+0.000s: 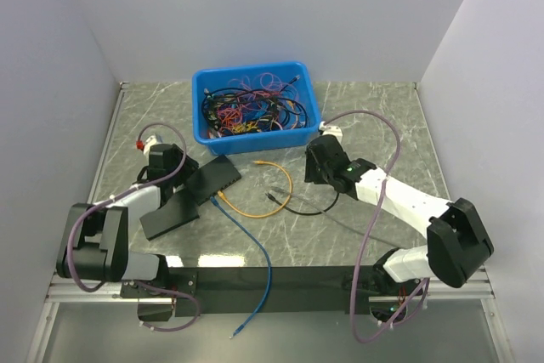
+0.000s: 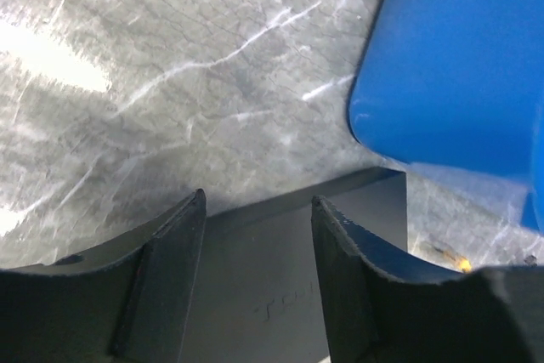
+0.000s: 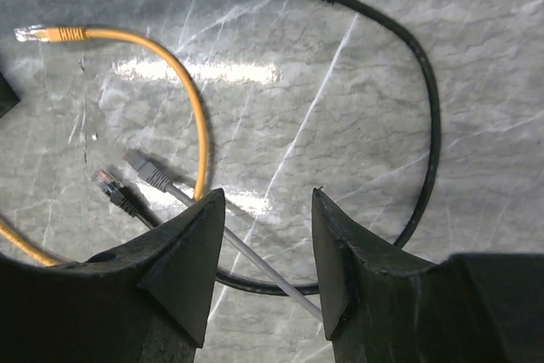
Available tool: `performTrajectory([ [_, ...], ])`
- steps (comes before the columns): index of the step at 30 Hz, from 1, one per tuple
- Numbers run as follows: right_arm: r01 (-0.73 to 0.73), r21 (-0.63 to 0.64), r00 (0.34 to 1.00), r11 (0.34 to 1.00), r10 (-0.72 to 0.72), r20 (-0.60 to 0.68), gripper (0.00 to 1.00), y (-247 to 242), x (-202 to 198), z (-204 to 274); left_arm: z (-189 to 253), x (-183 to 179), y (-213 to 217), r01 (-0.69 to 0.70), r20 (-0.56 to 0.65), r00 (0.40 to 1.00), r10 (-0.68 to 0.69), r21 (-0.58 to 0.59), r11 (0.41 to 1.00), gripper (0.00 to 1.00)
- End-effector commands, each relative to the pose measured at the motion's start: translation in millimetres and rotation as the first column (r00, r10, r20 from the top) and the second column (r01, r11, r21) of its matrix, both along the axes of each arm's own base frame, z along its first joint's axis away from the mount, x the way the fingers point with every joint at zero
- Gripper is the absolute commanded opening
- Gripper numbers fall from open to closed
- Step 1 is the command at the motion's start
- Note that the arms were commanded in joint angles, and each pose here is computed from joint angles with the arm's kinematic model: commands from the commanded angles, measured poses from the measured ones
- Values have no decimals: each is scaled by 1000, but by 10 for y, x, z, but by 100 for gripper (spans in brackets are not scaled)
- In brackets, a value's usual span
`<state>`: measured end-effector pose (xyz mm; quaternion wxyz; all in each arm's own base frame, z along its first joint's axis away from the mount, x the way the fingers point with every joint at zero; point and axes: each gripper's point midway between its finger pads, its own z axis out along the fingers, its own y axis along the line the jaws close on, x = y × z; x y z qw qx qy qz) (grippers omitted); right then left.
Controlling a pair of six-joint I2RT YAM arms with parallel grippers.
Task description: Insert the plug into the switch port
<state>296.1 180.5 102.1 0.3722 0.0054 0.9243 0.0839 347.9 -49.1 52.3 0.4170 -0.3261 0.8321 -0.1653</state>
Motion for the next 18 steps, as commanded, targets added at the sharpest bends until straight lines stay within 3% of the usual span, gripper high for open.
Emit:
performTrajectory([
  [1, 4, 31, 1000, 1000, -3, -9, 52, 62, 35, -6, 49, 129, 10, -7, -10, 1000, 7, -2, 1000, 58],
  [9, -183, 149, 979, 972, 194, -60, 49, 430, -108, -96, -98, 50, -149, 43, -17, 999, -45, -75, 996, 55],
  [18, -256, 190, 949, 948, 284, -138, 48, 678, -191, -317, -226, -32, -209, 62, -35, 997, -65, -93, 994, 54],
])
